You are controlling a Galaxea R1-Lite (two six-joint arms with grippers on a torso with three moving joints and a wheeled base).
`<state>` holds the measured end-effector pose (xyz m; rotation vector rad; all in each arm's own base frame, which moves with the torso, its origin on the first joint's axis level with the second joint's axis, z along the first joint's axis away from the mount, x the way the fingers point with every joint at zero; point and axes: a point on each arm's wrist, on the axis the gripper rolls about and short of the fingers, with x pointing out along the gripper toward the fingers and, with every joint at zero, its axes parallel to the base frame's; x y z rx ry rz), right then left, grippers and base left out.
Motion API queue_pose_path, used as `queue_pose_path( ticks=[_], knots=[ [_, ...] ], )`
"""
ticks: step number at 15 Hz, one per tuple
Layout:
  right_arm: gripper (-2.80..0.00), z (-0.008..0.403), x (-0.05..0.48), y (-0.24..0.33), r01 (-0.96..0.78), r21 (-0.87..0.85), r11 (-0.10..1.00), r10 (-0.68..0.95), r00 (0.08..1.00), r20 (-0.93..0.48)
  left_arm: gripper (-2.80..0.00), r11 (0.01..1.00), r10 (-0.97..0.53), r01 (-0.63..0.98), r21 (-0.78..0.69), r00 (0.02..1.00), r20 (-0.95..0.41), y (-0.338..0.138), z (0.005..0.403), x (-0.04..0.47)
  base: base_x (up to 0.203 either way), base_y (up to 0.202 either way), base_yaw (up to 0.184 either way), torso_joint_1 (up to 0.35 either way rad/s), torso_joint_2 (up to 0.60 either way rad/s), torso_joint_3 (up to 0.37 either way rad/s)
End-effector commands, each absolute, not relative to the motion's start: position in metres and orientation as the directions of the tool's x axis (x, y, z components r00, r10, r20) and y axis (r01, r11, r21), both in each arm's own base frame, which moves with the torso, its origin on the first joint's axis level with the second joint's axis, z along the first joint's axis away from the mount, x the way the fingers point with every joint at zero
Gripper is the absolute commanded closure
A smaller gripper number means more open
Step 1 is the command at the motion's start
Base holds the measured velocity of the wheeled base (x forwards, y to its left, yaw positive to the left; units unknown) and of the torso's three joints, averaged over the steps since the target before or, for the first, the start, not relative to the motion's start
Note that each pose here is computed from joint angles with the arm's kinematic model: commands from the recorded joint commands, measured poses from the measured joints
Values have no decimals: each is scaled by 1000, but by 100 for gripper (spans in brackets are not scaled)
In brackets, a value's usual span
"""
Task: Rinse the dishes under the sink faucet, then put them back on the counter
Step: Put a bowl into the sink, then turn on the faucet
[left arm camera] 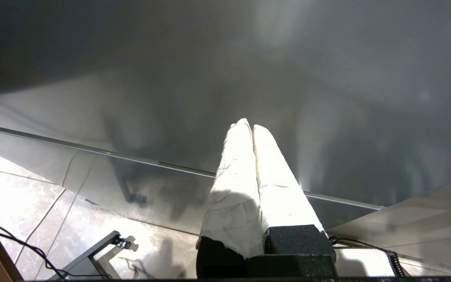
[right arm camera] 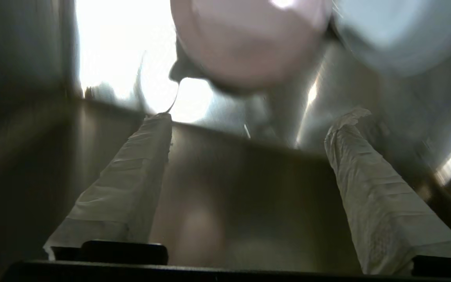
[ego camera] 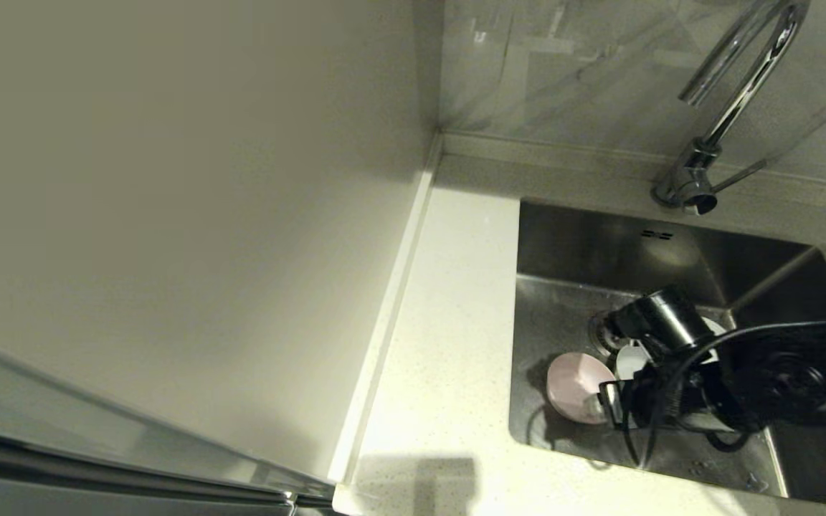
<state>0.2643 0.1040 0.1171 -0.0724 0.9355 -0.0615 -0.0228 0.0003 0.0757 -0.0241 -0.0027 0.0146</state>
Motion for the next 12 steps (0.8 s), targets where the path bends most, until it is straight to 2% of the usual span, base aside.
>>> queue_pose_path(
  ticks=[1, 8, 10, 12],
  knots=[
    [-280, 153, 217, 84, 32, -45, 998, -55, 666, -744, 0, 1000, 15, -15, -25, 1000, 6, 0, 76, -23, 0, 0, 0, 0, 0, 0],
    [-280, 189, 92, 31, 77, 11, 997, -48, 721, -691, 0, 1000, 14, -14, -25, 1000, 6, 0, 76, -23, 0, 0, 0, 0, 0, 0],
    [-280, 197, 65, 18, 134, 17, 991, -88, 736, -671, 0, 1000, 15, -15, -25, 1000, 6, 0, 76, -23, 0, 0, 0, 0, 0, 0],
    [-280, 209, 48, 7, 270, 0, 963, -199, 711, -675, 0, 1000, 15, -15, -25, 1000, 6, 0, 76, -23, 0, 0, 0, 0, 0, 0]
  ],
)
